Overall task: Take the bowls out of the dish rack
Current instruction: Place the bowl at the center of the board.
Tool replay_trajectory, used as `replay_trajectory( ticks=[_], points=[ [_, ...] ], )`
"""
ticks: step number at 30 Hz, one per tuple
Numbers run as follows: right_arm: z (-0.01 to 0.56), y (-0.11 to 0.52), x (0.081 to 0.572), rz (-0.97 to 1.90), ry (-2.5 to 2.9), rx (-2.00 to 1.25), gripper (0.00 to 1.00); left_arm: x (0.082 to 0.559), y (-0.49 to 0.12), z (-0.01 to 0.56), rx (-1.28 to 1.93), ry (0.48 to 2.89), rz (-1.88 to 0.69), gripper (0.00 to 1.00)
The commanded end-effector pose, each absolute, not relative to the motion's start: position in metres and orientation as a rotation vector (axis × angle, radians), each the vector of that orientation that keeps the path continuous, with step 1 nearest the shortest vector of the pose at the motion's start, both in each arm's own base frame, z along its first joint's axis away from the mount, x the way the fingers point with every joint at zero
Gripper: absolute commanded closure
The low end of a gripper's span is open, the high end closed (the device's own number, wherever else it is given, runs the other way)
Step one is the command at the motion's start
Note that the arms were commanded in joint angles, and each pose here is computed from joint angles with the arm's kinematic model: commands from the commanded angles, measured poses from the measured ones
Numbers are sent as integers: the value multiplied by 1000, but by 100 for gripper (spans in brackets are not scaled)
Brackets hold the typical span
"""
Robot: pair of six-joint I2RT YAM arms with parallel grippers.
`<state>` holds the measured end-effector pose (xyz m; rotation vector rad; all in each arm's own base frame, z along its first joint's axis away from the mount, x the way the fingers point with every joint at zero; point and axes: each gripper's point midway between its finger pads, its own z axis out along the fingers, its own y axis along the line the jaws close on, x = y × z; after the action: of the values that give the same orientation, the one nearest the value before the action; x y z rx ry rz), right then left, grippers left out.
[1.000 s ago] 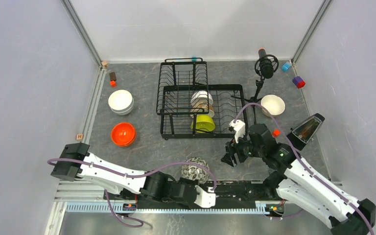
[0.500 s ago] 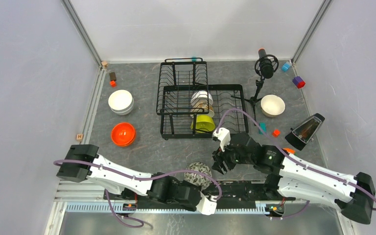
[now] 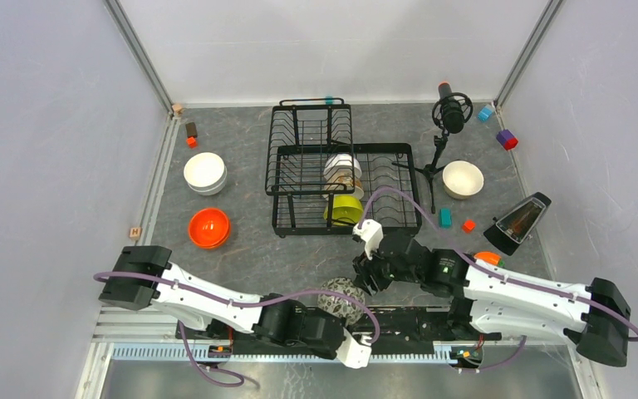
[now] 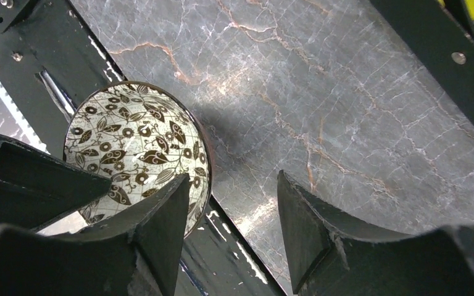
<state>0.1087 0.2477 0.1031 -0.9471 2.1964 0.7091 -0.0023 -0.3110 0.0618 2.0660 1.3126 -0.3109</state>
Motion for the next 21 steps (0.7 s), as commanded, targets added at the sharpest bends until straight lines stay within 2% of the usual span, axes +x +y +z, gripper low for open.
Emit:
replay_trajectory(
  ticks=[1, 21],
  points=[
    [95, 254, 106, 711, 2192, -952, 41, -10, -341, 91, 1993, 1212, -408, 98],
    [57, 250, 86, 660, 2269, -1047, 56, -16, -347, 88, 1968, 1252, -451, 98]
  ],
)
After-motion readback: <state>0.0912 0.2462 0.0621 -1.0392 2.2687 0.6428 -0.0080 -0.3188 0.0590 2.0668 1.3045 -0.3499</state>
